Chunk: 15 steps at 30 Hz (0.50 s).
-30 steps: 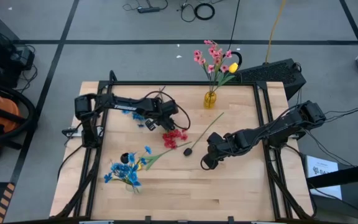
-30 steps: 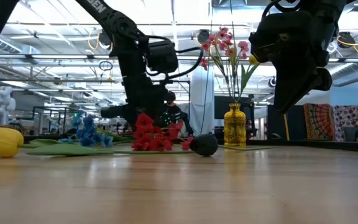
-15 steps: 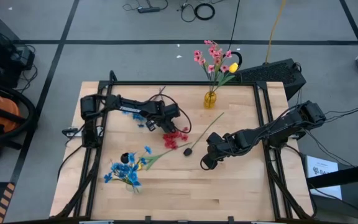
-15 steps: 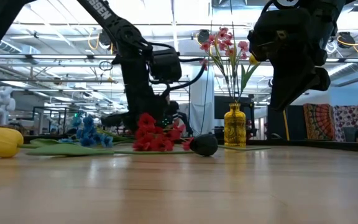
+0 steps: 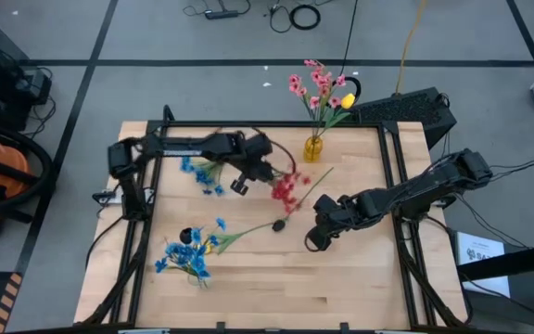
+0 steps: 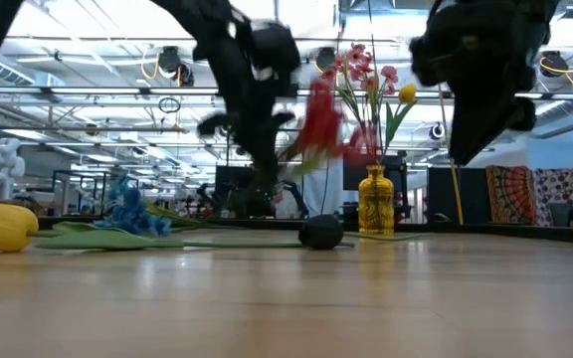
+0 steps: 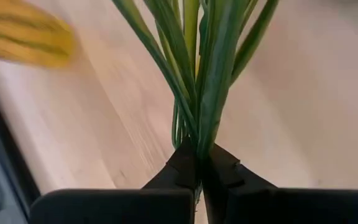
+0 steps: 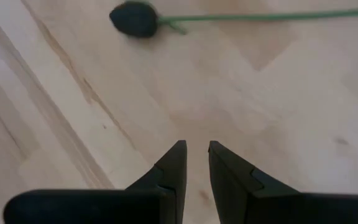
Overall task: Sort flowers into vase by color
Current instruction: Put the red flowers into the yellow vase
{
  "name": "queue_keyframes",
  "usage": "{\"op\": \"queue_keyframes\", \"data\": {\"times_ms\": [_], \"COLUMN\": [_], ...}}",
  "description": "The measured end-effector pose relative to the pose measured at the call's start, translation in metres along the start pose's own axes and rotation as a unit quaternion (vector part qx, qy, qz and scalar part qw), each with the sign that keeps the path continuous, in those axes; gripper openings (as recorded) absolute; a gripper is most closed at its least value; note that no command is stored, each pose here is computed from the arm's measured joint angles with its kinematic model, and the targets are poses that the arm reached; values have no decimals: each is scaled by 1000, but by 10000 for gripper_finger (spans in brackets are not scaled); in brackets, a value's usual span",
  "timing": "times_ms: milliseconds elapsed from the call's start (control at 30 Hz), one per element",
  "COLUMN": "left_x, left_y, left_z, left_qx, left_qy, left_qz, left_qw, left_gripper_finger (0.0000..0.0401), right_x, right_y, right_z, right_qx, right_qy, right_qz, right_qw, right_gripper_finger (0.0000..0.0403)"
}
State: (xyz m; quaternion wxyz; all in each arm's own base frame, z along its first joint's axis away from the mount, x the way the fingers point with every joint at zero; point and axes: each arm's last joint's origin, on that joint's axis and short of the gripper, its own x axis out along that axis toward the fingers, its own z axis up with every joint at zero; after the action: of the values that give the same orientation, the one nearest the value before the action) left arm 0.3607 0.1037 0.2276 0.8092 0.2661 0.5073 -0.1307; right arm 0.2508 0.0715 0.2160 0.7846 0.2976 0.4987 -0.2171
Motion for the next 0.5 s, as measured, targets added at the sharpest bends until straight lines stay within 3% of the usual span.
{"op": "queue_keyframes", "data": {"times_ms": [133, 300, 400, 500], "left_x": [-41, -90, -118, -147], "left_y": [12, 20, 20, 20], "left_z": [2, 2, 3, 5], "left_qx": [-82, -157, -176, -184], "left_qy": [-91, -189, -238, -289], "left_qz": [10, 40, 68, 105], "left_qw": [992, 968, 953, 934], "left_gripper_finger": [7, 7, 7, 7], "right_x": [-31, -67, -72, -66], "right_y": [-14, -36, -55, -72], "right_z": [1, 2, -3, -11], "right_qx": [-14, -33, -23, -5], "right_qy": [-57, -164, -218, -258], "right_qz": [-13, 7, 54, 135], "right_qw": [998, 986, 974, 957], "right_gripper_finger": [59, 59, 59, 59]}}
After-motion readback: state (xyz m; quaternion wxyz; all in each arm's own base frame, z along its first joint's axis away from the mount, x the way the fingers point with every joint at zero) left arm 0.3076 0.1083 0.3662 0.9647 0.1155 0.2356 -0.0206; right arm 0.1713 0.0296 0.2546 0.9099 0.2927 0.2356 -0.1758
